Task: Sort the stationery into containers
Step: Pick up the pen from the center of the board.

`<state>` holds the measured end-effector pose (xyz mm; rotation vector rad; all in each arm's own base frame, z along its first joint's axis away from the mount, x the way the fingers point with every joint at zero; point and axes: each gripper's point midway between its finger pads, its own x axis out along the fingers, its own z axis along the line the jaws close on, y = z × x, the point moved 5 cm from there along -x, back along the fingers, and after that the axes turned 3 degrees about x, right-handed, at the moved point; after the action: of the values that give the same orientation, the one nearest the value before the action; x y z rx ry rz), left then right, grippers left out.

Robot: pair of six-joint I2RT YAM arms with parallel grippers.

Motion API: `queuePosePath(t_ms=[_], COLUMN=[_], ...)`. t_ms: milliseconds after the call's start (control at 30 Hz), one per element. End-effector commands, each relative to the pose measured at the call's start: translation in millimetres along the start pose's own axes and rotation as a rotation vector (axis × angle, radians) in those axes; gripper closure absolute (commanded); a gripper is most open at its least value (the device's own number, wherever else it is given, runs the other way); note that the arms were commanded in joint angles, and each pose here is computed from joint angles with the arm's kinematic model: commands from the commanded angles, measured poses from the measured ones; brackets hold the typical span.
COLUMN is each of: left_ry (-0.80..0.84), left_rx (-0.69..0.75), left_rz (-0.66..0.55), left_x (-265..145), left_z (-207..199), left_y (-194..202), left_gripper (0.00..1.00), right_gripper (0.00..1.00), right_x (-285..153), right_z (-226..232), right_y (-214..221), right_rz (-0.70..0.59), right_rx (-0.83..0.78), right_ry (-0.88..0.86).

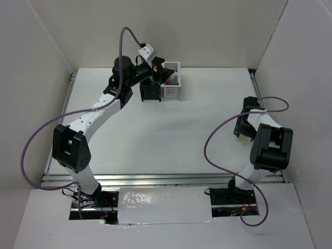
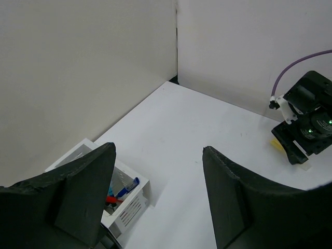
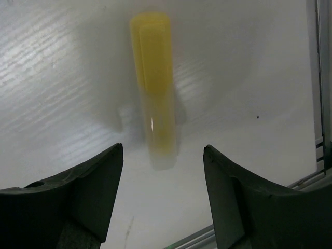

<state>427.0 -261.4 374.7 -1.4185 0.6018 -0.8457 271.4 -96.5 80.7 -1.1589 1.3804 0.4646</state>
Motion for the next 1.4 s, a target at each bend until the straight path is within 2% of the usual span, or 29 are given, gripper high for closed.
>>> queuePosePath(t_ms=[0, 633, 900, 1133, 1367], left_ry=[0.029, 0.029, 0.023, 0.016, 0.016], left_rx=[0.067, 0.079, 0.080, 0.075, 0.069], left_rz=[-0.110, -0.105, -0.099, -0.099, -0.104], left_x=[-9, -14, -17, -23, -24], left_z=[-10, -10, -7, -3, -4], left_y=[-48, -41, -39, -37, -38], left_gripper=[0.20, 0.18, 0.18, 0.17, 0.17], right_gripper=[0.31, 0.35, 0.44, 0.33, 0.34], right_x=[-1, 29, 32, 24, 16], right_z=[4, 20, 30, 27, 22], right_y=[-30, -74, -82, -79, -80], right_rz=[-0.078, -0.023, 0.055, 0.047, 0.031], right_rx=[0.055, 0.012, -0.032, -0.024, -0.068], right_ry=[-0.013, -0.007, -0.073, -0.065, -0.055])
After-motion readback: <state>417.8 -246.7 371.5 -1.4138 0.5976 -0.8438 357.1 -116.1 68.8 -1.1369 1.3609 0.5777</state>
